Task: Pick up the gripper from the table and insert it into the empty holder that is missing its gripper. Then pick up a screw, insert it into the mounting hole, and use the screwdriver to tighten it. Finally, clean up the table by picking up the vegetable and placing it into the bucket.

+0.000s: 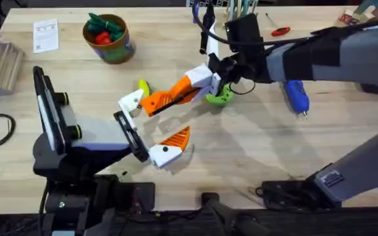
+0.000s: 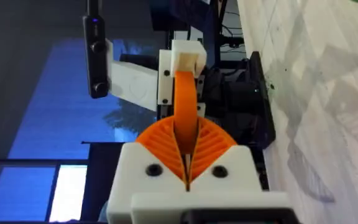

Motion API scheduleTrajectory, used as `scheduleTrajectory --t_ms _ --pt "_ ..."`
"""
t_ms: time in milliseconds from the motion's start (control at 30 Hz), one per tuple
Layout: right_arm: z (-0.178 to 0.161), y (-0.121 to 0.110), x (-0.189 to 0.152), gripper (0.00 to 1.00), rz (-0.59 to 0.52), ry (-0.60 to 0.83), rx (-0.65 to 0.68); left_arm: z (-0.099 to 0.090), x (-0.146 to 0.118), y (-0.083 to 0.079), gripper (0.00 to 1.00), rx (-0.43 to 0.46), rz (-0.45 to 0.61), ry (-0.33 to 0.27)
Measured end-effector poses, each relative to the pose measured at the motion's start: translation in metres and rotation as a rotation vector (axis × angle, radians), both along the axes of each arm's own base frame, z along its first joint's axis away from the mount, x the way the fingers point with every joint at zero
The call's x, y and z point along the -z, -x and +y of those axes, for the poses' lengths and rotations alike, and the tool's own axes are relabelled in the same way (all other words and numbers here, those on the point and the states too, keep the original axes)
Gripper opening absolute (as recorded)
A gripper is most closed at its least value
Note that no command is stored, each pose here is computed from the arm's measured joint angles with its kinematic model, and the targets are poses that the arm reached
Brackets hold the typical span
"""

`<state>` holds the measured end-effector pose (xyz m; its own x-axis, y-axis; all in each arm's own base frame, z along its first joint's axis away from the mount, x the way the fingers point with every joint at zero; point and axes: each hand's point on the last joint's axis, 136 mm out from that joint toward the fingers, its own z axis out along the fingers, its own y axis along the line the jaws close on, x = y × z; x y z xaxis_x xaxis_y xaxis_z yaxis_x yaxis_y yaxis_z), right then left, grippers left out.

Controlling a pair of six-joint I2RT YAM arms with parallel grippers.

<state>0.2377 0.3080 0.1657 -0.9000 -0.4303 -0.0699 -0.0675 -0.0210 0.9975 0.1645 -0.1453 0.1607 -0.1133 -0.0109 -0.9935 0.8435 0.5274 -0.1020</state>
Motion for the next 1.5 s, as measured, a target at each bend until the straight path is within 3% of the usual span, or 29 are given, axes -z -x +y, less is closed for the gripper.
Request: scheduleTrajectory --t_ms 1500 --pt "0.016 -0.001 -0.003 0.009 0.022 0.039 -0.008 0.001 0.000 -0.001 0.986 -0.008 0.000 -0.001"
